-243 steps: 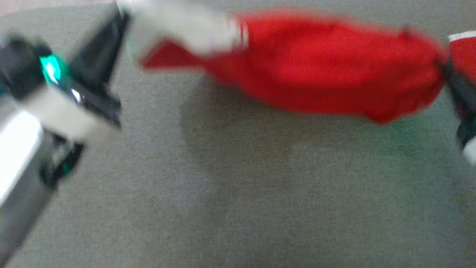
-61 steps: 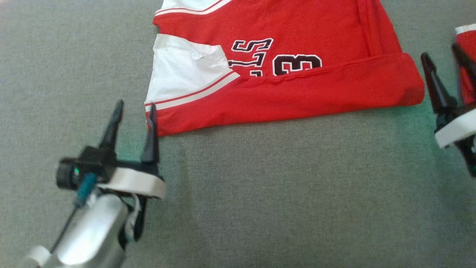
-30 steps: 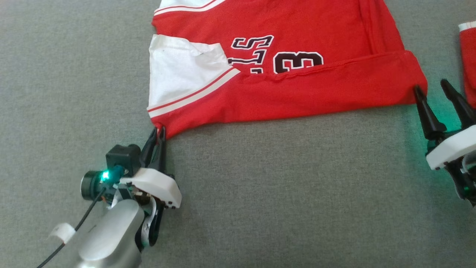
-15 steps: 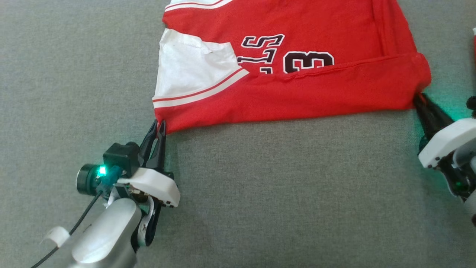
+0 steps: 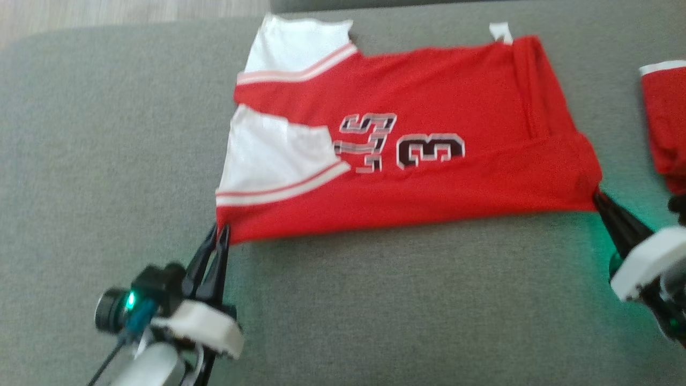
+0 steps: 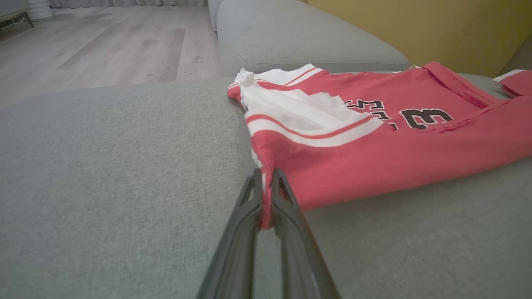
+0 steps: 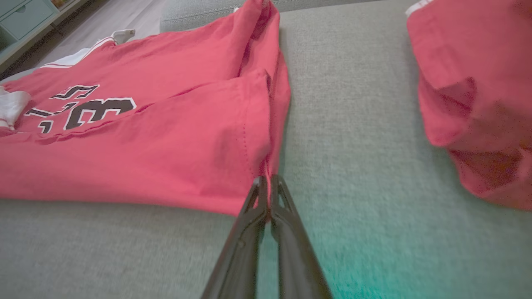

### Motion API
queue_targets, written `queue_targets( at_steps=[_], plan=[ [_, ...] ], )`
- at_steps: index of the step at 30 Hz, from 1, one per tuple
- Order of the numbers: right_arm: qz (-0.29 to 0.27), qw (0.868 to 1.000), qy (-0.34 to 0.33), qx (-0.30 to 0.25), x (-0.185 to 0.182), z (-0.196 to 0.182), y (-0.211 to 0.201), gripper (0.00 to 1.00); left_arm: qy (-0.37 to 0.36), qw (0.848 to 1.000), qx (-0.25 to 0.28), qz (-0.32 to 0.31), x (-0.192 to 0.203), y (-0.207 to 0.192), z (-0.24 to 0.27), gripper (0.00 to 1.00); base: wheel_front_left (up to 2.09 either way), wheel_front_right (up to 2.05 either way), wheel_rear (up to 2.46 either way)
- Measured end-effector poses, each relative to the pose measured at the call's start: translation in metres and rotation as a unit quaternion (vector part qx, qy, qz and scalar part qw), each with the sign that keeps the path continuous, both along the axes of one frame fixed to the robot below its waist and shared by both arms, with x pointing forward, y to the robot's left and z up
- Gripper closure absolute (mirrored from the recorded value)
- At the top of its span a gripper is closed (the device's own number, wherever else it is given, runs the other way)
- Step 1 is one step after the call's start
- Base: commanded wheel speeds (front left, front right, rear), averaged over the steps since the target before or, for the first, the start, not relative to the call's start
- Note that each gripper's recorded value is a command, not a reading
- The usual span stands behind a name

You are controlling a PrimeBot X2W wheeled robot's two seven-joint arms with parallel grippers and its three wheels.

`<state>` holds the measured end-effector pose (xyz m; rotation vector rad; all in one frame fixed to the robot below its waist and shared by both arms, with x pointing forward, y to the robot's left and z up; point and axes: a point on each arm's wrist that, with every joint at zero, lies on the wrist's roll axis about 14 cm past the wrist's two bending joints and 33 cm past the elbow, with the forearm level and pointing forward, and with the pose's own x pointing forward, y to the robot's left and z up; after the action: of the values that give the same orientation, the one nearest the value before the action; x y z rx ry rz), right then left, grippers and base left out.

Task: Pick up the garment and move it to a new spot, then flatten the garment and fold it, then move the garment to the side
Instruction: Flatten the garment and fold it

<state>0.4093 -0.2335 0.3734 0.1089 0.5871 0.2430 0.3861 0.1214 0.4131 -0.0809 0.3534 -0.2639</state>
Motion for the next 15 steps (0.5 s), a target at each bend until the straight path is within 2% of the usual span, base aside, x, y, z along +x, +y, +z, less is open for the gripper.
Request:
queue_targets(
  at_steps=[7,15],
  plan=[
    [-0.006,1.000,-0.003,-0.004,-0.038,0.007,-0.020,1.00,0.014,1.000,-0.025,-0.007,-0.037,-0.008,0.006,1.00,0.00,0.00,0.00],
    [-0.016,1.000,0.026,-0.003,-0.080,-0.002,-0.034,1.00,0.055,0.997,-0.046,-0.010,-0.072,-0.016,-0.002,1.00,0.00,0.00,0.00]
  ],
)
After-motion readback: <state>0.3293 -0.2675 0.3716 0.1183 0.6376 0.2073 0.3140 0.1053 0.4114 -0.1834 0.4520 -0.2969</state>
